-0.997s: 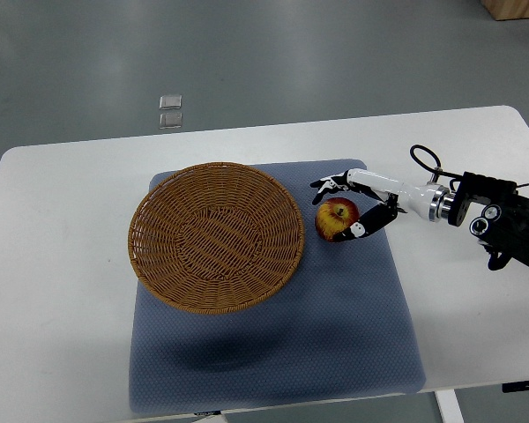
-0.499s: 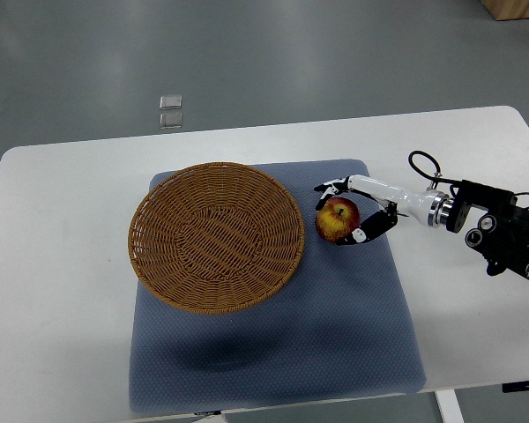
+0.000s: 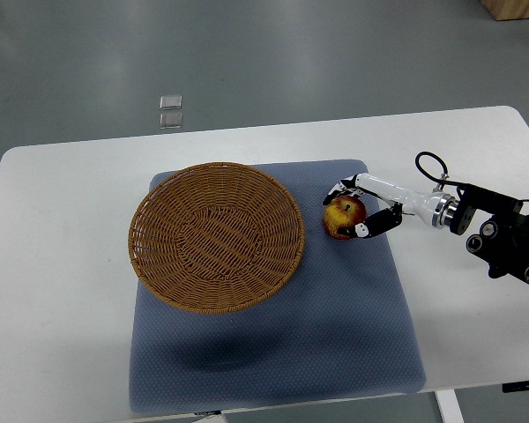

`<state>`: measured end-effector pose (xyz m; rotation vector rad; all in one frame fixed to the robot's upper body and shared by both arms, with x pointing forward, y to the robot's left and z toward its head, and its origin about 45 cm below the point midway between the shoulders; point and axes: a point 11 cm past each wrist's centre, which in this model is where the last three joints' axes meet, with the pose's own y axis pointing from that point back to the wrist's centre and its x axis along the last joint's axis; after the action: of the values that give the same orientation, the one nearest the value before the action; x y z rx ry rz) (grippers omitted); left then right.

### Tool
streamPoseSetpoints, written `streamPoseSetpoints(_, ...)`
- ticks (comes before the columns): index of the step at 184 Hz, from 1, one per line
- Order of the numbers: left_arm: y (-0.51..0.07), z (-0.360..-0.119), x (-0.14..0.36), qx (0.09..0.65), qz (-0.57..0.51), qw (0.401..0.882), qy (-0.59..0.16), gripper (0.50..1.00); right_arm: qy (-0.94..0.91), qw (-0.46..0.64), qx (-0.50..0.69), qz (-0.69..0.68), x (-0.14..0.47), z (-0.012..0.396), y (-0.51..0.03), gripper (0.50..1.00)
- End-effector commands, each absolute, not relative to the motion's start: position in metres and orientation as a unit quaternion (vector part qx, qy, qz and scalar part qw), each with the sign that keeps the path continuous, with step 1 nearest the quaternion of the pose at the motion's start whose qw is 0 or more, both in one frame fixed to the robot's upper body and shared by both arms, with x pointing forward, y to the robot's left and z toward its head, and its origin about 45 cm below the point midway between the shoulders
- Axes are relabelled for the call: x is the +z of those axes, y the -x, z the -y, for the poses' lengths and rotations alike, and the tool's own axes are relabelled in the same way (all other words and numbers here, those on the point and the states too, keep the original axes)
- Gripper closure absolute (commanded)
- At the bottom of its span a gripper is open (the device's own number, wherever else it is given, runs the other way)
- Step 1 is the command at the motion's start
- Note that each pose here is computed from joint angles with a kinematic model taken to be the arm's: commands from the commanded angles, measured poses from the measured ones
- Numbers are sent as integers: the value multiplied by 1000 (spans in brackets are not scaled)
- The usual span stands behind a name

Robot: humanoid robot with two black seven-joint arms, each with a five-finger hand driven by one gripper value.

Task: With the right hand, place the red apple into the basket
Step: 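Lift the apple and carry it with the right hand into the basket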

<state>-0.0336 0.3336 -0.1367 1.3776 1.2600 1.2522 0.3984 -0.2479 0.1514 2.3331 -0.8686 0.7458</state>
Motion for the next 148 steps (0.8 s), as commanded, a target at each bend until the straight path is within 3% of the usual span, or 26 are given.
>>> streamPoseSetpoints(1, 34, -334, -137, 502, -505, 432, -553, 500, -868, 254, 275, 327, 155, 242, -399, 993)
streamPoseSetpoints(62, 34, -334, -137, 502, -505, 432, -553, 500, -874, 187, 319, 315, 206, 210, -416, 1000)
streamPoseSetpoints(100, 34, -334, -137, 502, -505, 432, -553, 500, -888, 123, 351, 269, 241, 135, -418, 1000)
streamPoseSetpoints(148, 34, -334, -137, 502, -505, 432, -553, 500, -907, 117, 365, 177, 212, 57, -386, 1000)
